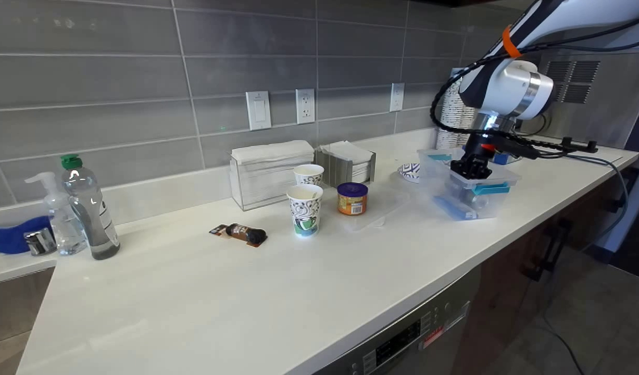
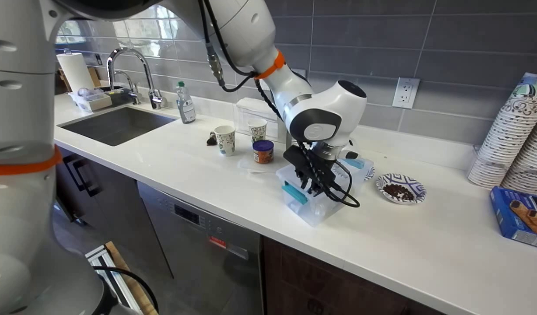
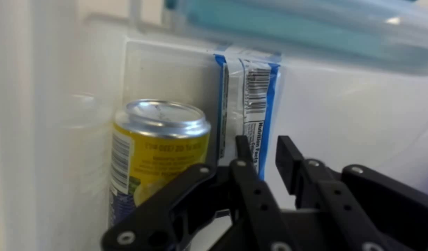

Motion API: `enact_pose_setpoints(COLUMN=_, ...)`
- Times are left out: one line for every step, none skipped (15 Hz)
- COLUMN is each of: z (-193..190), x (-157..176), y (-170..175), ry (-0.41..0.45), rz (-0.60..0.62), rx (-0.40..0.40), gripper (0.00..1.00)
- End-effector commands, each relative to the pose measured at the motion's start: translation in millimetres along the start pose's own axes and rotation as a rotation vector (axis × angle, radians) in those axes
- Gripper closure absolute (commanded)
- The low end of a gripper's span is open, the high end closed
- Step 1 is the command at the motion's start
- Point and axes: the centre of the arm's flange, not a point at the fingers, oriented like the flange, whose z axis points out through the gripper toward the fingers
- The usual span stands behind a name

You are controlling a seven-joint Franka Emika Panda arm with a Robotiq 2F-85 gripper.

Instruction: Remove the chocolate bar from the basket

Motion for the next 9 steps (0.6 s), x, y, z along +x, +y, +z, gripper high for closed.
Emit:
enact_pose_setpoints(z=13.5, x=3.2, y=-2.3, ry=0.010, rz=-0.050, rx=-0.062, gripper=0.71)
enact_pose_setpoints(z=14.4, x=4.6, y=-2.7, ry=0.016, rz=-0.067, rx=-0.081, gripper=0.68)
enact_pose_setpoints(z=14.9, x=6.2, y=-3.5, ry=0.021, rz=-0.077, rx=-0.092, gripper=0.68)
enact_pose_setpoints(z=16.0, x=8.2, y=-3.6, ry=0.027, rz=-0.089, rx=-0.106, gripper=0.66)
enact_pose_setpoints(z=17.0, x=9.3, y=-3.5, ry=0.029, rz=-0.097, rx=-0.116, gripper=0.68)
enact_pose_setpoints(z=18.1, x=10.2, y=-3.6, ry=0.033, rz=-0.106, rx=-0.125, gripper=0.65)
enact_pose_setpoints(z=19.2, x=10.8, y=-3.6, ry=0.035, rz=-0.114, rx=-0.135, gripper=0.67)
enact_pose_setpoints(z=19.2, x=10.9, y=-3.5, ry=0.036, rz=-0.121, rx=-0.142, gripper=0.67)
enact_pose_setpoints(z=19.5, x=10.9, y=-3.5, ry=0.037, rz=-0.126, rx=-0.149, gripper=0.69)
